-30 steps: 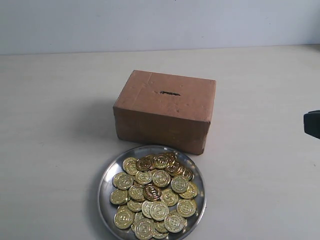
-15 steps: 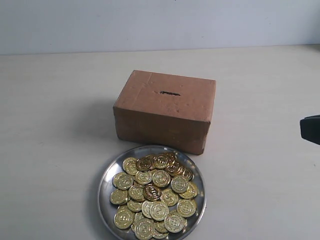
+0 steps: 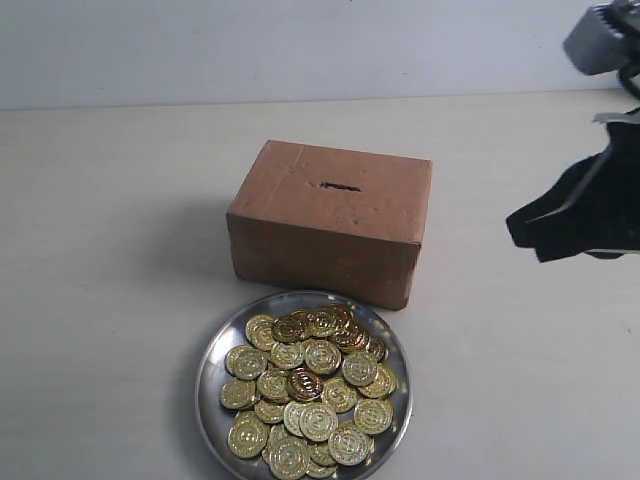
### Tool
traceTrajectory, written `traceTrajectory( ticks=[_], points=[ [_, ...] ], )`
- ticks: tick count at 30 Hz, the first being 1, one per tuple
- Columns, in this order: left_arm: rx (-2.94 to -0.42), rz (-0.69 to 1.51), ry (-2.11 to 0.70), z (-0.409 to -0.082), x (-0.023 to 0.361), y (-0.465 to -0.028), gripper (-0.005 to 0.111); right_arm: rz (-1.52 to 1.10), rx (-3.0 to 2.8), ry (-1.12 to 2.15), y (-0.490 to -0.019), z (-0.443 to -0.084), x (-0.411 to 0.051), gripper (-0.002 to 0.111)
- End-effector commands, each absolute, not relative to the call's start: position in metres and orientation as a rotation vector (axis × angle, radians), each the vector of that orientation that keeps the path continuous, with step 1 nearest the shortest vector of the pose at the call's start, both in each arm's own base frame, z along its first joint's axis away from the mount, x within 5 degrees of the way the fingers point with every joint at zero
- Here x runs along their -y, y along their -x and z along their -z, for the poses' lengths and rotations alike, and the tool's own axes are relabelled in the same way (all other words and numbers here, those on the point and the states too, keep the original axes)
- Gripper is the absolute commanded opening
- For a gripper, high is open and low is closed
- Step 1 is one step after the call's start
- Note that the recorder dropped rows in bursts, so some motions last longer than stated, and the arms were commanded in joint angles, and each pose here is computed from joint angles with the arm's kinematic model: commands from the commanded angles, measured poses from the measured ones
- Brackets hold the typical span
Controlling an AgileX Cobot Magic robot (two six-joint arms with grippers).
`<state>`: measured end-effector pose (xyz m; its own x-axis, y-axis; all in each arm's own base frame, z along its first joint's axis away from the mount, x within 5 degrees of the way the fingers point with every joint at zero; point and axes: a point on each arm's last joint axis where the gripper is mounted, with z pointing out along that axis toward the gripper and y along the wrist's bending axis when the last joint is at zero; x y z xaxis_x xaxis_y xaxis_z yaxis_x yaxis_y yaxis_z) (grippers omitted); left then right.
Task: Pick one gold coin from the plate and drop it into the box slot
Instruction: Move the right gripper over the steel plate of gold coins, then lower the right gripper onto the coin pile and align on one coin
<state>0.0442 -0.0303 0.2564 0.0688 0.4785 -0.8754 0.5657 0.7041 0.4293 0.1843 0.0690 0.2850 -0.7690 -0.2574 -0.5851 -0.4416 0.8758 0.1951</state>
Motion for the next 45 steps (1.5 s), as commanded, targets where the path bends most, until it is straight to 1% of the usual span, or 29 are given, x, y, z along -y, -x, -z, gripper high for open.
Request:
traceTrajectory(
  ticks=[1,4,8,16,27,30,34,35,36,40,45],
  points=[
    [-1.551,0.087,-0.872,-0.256,0.03,-0.044,0.0,-0.477,-2.555,0.769,-0.194,-0.271,-0.094,0.0],
    [-1.551,0.087,-0.872,-0.256,0.03,-0.044,0.0,-0.389,-2.561,0.947,-0.196,-0.257,-0.11,0.0],
    [-1.551,0.087,-0.872,-0.256,0.03,-0.044,0.0,-0.289,-2.558,1.082,-0.199,-0.24,-0.131,0.0],
    [-1.551,0.087,-0.872,-0.256,0.03,-0.044,0.0,-0.263,-2.513,1.309,-0.202,-0.213,-0.172,0.0],
    [-1.551,0.087,-0.872,-0.256,0.03,-0.044,0.0,-0.244,-2.526,1.486,-0.209,-0.179,-0.216,0.001],
    [-1.551,0.087,-0.872,-0.256,0.03,-0.044,0.0,-0.243,-2.531,1.512,-0.214,-0.173,-0.226,0.007],
    [-1.551,0.087,-0.872,-0.256,0.03,-0.044,0.0,-0.242,-2.542,1.521,-0.221,-0.167,-0.236,0.02],
    [-1.551,0.087,-0.872,-0.256,0.03,-0.044,0.0,-0.244,-2.548,1.521,-0.222,-0.166,-0.237,0.025],
    [-1.551,0.087,-0.872,-0.256,0.03,-0.044,0.0,-0.244,-2.551,1.524,-0.224,-0.164,-0.239,0.036],
    [-1.551,0.087,-0.872,-0.256,0.03,-0.044,0.0,-0.238,-2.569,1.534,-0.226,-0.158,-0.241,0.061],
    [-1.551,0.087,-0.872,-0.256,0.03,-0.044,0.0,-0.217,-2.573,1.657,-0.223,-0.147,-0.239,0.062]
  ],
)
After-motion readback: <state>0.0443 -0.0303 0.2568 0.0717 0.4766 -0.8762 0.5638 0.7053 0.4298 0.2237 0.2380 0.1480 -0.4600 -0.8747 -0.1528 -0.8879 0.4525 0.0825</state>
